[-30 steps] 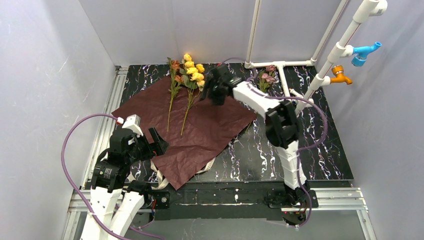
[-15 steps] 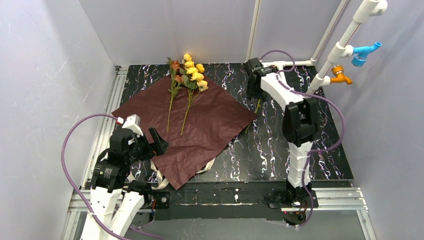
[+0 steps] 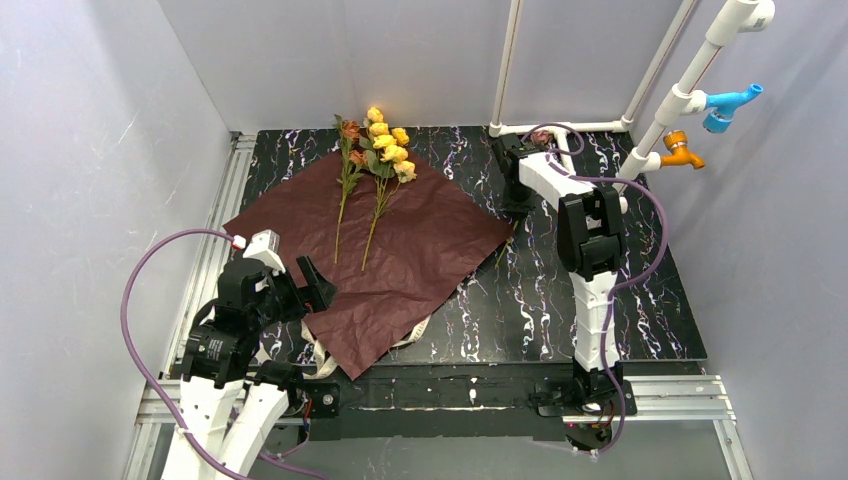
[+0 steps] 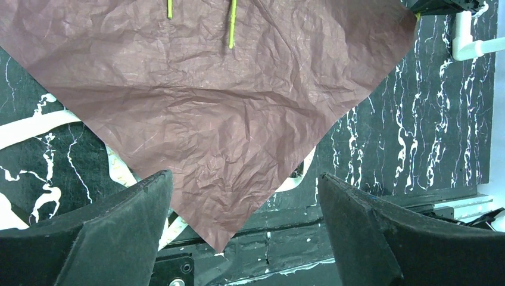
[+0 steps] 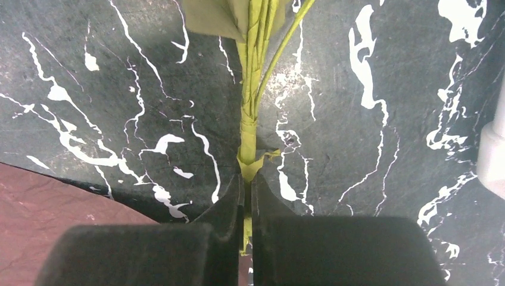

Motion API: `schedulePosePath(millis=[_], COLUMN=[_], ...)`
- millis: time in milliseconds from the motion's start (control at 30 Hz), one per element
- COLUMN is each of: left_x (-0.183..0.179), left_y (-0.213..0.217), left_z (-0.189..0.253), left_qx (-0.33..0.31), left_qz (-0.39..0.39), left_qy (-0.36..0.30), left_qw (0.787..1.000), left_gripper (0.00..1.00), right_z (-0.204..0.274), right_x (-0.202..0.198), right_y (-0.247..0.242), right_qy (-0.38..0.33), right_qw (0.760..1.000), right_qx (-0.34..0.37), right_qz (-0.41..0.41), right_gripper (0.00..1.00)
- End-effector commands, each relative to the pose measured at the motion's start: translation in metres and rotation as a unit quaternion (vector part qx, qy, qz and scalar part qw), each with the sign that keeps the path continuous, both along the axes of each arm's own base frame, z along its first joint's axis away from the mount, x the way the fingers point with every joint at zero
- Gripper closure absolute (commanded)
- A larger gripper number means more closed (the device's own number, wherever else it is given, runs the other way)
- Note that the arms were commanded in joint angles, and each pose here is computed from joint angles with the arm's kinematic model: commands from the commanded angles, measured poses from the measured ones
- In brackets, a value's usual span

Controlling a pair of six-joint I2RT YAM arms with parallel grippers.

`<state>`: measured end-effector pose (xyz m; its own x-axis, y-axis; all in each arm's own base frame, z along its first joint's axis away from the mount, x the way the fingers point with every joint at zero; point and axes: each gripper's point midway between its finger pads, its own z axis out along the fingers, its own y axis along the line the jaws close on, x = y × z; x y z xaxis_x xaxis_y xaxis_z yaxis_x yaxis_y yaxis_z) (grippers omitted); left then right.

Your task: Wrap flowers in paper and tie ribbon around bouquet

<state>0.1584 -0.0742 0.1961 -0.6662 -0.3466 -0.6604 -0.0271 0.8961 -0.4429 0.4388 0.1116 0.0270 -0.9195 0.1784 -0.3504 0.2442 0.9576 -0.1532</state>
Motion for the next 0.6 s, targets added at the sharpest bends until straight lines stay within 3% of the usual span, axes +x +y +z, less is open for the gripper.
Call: schedulePosePath(millis=[0, 200, 567], left_x=[0.002, 0.002, 0.002], left_y=[0.003, 0.003, 0.002], left_z=[0.000, -0.001, 0.000], left_qx=[0.003, 0.003, 0.002], left_qz=[0.007, 0.007, 0.006], left_qy=[-0.006, -0.003, -0.005], left_qw=[1.000, 1.000, 1.000], left_gripper=[0.09, 0.09, 0.09], right_z=[0.003, 0.096, 0.211], right_x=[0.002, 0.025, 0.022], right_y=[-0.002, 0.019, 0.155], right_qy=[-0.001, -0.108, -0.240], right_qw=[1.000, 0.994, 0.954], right_qx=[-0.001, 0.011, 0.134], right_qz=[0.000, 0.021, 0.122], right_gripper=[0.99, 0.99, 0.99])
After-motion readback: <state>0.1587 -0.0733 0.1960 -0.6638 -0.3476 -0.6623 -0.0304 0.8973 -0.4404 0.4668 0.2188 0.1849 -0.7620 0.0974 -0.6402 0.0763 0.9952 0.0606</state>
